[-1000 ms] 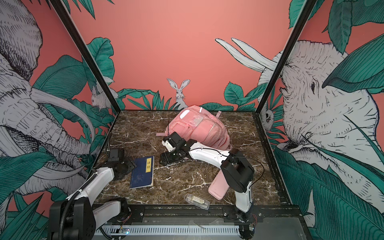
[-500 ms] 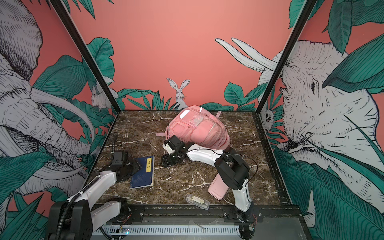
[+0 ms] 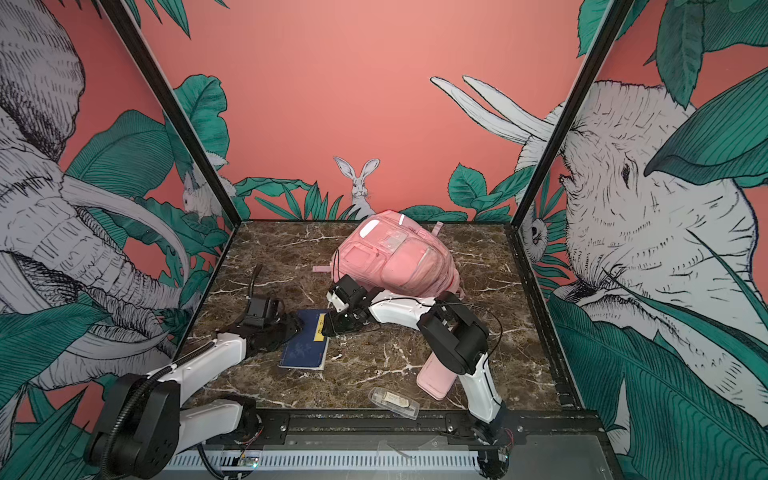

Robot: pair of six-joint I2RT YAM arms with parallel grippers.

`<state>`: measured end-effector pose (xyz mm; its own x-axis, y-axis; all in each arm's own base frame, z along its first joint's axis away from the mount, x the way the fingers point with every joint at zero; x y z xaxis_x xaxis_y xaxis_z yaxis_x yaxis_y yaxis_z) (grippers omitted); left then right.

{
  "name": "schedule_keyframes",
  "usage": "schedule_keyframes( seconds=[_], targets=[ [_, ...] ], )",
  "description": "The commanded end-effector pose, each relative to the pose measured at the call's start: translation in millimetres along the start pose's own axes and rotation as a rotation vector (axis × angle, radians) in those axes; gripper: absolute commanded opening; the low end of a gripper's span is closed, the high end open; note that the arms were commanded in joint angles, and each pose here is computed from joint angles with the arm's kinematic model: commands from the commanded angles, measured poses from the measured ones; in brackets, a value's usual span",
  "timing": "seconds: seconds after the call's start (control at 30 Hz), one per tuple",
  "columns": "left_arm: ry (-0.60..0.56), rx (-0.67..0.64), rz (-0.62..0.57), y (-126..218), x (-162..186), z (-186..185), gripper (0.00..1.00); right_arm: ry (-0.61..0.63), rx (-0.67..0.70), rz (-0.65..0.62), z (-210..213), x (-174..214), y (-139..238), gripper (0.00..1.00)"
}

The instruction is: Pack the student bag

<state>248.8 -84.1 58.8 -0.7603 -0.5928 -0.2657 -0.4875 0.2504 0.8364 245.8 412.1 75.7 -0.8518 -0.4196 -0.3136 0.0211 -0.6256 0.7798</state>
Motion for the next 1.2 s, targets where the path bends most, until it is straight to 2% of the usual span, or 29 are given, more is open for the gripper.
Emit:
schedule_keyframes(
  seconds=[0.0, 0.23, 0.47, 0.87, 1.0, 1.17],
  targets=[
    [0.022, 0.022, 0.061, -7, 14, -6, 0.72, -0.06, 0.062, 0.014, -25, 7, -5, 0.59],
    [-0.028, 0.036, 0.104, -14, 34, -17, 0.72, -0.109, 0.105, 0.02, -52, 15, -1, 0.58],
    [-0.099, 0.082, 0.164, -14, 50, -38, 0.71, -0.153, 0.123, -0.006, -78, 16, 9, 0.43],
    [-0.23, 0.171, 0.33, -11, 87, -39, 0.71, -0.166, 0.137, -0.02, -103, 0, 23, 0.44],
    [-0.261, 0.17, 0.361, -7, 97, -27, 0.74, -0.168, 0.121, -0.018, -98, 6, 28, 0.47],
    [-0.267, 0.172, 0.462, -11, 115, -14, 0.75, -0.16, 0.135, 0.005, -96, 22, 35, 0.48]
  ],
)
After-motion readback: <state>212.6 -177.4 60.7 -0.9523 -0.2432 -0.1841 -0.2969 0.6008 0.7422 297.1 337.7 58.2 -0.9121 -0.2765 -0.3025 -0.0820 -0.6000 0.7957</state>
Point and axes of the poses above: each gripper's point midway between its finger pads, its own y axis back along the fingers, its own z axis along the line the jaws close on, x = y × z, the point moved 3 cm from there along y, back along the fingers, and after that the axes turned 5 degrees about y, right-handed, at the moved point
